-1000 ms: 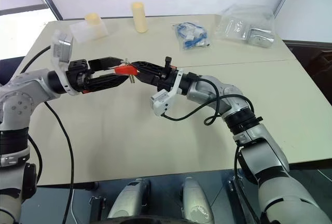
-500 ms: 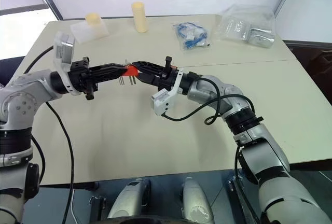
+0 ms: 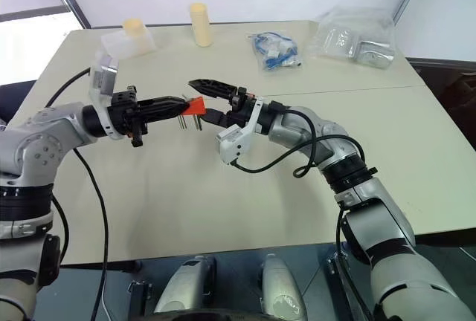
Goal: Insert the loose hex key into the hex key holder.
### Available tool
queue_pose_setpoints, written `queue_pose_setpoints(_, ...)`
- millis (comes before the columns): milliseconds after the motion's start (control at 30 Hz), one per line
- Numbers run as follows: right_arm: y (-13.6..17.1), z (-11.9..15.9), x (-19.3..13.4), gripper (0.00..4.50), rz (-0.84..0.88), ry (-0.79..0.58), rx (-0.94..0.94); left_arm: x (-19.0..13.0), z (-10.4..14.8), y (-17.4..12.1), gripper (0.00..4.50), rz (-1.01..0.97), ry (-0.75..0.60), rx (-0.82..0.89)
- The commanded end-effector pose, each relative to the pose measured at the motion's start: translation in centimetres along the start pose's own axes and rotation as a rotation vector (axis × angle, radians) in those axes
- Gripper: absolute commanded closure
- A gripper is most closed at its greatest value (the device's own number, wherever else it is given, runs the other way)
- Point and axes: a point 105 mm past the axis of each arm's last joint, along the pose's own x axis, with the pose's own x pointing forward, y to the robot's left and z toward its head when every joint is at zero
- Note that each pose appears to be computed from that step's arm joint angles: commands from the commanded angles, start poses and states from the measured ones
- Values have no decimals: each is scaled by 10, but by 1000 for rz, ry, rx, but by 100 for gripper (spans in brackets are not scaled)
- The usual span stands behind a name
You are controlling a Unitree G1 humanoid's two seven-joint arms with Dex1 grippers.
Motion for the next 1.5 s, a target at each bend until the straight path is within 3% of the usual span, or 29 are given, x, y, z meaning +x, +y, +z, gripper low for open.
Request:
queue_pose_setpoints(33, -15, -1, 1, 5, -35, 13, 3, 0, 9, -5, 450, -10, -14, 49)
queue_pose_setpoints(200, -9, -14, -9, 5, 41, 94, 31, -1, 10, -5, 450, 3, -26, 54)
queue_pose_setpoints(233, -3, -27, -17, 5, 94, 163, 79, -1, 10, -6, 450, 5, -23, 64)
queue_pose_setpoints(333, 6, -63, -44, 5, 207, 367, 267, -1, 8, -8, 450, 12, 3, 108)
queue_pose_setpoints(433, -1, -88, -73, 5, 291, 536, 617, -2, 8, -10, 450, 15, 23, 148)
queue_pose_setpoints(533, -2, -76, -98, 5, 491, 544, 884, -3, 7, -12, 450, 15, 33, 165)
queue_pose_setpoints(700, 2, -54, -137, 5, 811, 532, 956, -1, 2, -12, 450, 15, 43, 177)
queue_pose_setpoints(833, 6, -68, -150, 5, 825, 644, 978, 2, -4, -14, 450, 16, 43, 179)
queue_pose_setpoints(1067, 31, -68, -163, 5, 820, 764, 1167, 0, -11, -15, 450, 32, 40, 169)
queue_pose_setpoints(1333, 57, -75, -192, 5, 815, 967, 1196, -1, -14, -17, 450, 44, 39, 163)
queue_pose_setpoints(1500, 69, -77, -198, 5, 799, 1025, 1204, -2, -13, -17, 450, 51, 40, 164)
